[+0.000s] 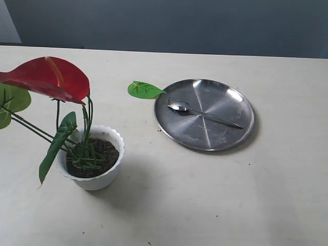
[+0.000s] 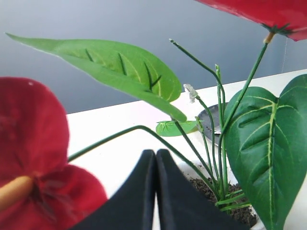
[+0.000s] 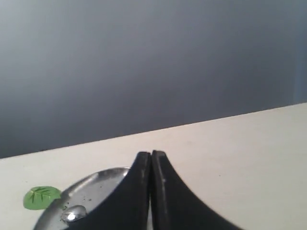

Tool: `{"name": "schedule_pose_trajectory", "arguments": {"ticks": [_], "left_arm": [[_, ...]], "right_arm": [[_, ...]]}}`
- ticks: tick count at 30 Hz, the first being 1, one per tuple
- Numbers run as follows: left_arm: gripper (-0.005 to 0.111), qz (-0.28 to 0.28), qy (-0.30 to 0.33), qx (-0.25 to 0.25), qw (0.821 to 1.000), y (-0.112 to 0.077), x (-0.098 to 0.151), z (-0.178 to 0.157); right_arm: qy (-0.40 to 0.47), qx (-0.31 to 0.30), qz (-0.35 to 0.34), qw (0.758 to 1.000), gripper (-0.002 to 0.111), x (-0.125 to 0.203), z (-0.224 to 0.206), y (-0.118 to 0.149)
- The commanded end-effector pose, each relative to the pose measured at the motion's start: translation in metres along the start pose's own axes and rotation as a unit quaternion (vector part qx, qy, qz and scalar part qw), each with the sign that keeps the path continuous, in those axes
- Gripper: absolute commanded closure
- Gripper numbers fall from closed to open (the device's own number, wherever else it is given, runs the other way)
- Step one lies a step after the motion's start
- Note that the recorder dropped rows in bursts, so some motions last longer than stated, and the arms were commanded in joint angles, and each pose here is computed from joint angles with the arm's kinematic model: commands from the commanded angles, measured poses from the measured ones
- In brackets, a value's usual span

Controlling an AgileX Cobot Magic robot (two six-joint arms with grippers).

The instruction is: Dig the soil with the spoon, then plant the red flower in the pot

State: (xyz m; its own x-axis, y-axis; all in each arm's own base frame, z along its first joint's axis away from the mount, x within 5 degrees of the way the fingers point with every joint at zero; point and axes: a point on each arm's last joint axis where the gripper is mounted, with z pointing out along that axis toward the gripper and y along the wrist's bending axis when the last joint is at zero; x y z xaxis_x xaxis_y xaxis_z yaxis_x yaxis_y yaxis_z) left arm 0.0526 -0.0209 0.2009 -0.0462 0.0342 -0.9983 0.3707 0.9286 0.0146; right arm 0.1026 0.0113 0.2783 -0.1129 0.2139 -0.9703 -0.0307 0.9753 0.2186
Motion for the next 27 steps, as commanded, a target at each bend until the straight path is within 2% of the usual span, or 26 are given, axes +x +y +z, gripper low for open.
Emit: {"name": "schedule_pose_trajectory", "arguments": {"ticks": [1, 4, 8, 16, 27], "left_arm": [[0.106, -0.002, -0.008, 0.002, 1.000, 0.000, -0.001, 0.000], [0.106, -0.002, -0.008, 0.002, 1.000, 0.000, -0.001, 0.000], [0.106, -0.002, -0.008, 0.002, 1.000, 0.000, -0.001, 0.000], [0.106, -0.002, -0.008, 0.002, 1.000, 0.000, -0.001, 0.000], [0.106, -0.002, -0.008, 0.002, 1.000, 0.000, -0.001, 0.000]], "right_arm": [[-0.021, 0.010, -0.038, 0.999, 0.108, 0.015, -0.011, -0.012], [-0.041, 0.063, -0.031, 0.997, 0.108, 0.024, -0.019, -0.025], [-0.067, 0.105, -0.026, 0.992, 0.108, 0.037, -0.030, -0.035], [-0.081, 0.128, -0.051, 0.987, 0.108, 0.066, -0.037, -0.042], [-0.109, 0.148, -0.048, 0.982, 0.108, 0.064, -0.043, -0.044]]}}
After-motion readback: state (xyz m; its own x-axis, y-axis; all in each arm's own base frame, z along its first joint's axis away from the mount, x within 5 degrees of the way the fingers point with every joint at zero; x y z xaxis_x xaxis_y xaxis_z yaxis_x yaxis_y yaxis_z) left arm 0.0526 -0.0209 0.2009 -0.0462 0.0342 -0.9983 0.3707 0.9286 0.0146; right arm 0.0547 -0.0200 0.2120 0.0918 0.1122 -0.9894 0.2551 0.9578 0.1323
